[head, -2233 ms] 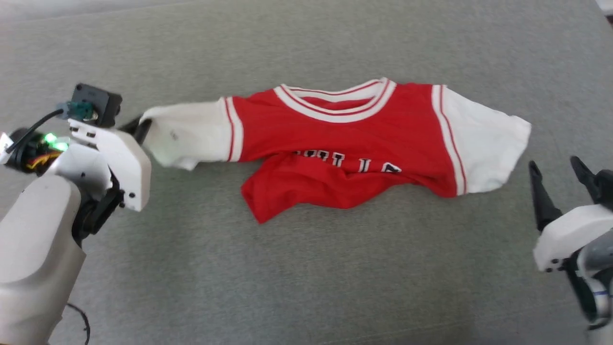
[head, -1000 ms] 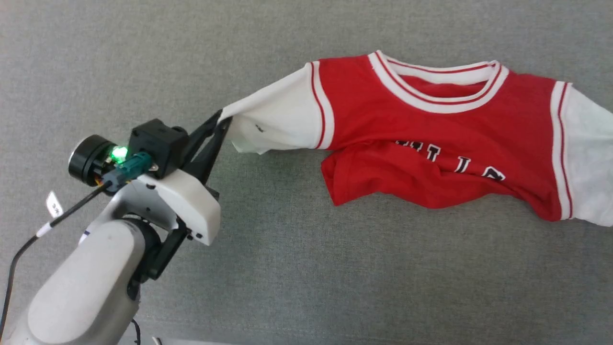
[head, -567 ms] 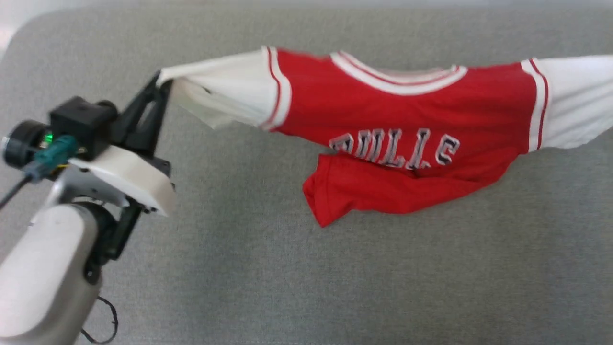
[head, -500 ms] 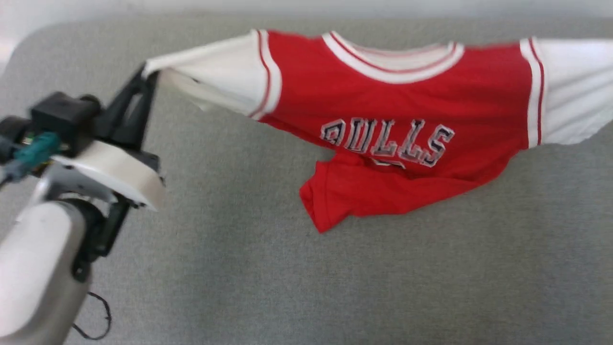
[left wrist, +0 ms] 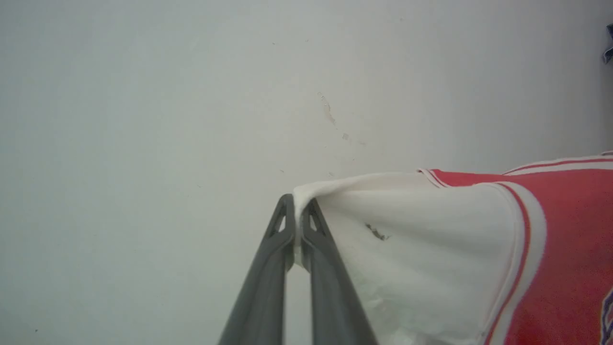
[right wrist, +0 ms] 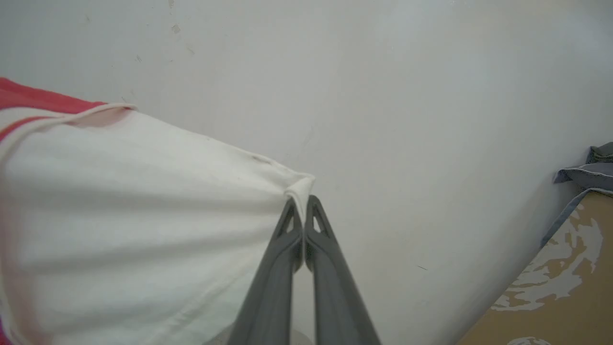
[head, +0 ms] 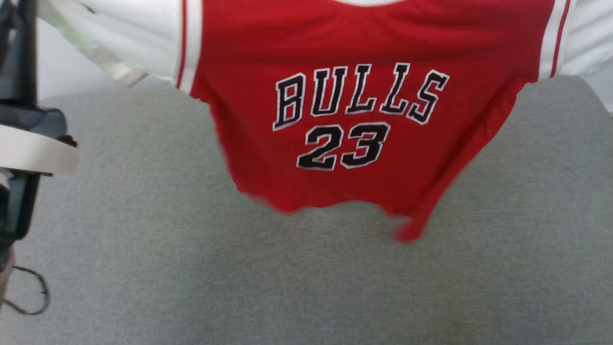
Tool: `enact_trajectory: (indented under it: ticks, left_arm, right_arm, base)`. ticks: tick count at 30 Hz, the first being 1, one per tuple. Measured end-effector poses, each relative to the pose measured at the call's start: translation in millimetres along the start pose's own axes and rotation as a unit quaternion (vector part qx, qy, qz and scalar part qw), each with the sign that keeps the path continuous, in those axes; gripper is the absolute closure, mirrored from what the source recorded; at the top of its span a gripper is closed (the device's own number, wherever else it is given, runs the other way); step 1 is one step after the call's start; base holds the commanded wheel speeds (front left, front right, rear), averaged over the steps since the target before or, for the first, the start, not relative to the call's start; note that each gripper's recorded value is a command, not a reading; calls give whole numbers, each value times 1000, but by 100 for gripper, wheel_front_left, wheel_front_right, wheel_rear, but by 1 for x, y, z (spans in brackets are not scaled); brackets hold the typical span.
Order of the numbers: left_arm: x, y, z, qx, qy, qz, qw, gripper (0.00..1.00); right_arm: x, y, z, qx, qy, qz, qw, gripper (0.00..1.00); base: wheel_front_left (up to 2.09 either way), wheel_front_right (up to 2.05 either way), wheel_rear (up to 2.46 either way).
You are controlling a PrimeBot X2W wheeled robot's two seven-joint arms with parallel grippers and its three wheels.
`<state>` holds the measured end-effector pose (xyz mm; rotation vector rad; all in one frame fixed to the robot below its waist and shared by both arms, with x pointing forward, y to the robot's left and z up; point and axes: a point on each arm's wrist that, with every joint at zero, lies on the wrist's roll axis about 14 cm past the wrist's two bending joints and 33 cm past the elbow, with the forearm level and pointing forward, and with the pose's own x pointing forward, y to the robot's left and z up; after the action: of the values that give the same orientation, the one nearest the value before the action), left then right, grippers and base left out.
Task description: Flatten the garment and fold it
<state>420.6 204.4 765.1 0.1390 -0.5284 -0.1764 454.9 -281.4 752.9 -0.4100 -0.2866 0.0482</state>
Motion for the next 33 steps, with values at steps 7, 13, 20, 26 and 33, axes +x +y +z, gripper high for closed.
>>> enact_trajectory:
  ticks: [7, 13, 20, 26, 33]
  left_arm:
    - [17, 0, 26, 7, -35, -11, 999, 100]
    - [52, 7, 24, 22, -39, -25, 999, 100]
    - [105, 3, -35, 7, 27, -57, 998, 100]
    - [163, 16, -71, 15, 13, -39, 999, 100]
    - [214, 24, -102, 1, -21, -12, 1000, 100]
  right_arm:
    - [-8, -20, 35, -7, -32, -21, 999, 100]
    - [20, -30, 55, -23, -54, -29, 998, 100]
    - [74, -23, 52, -34, -55, -17, 998, 100]
    - [137, -21, 30, -36, -45, -26, 998, 100]
    - [192, -16, -11, -26, -24, -45, 998, 100]
  base:
    - [0, 0, 0]
    - [0, 0, 0]
    - [0, 0, 0]
    - [0, 0, 0]
    - [0, 0, 0]
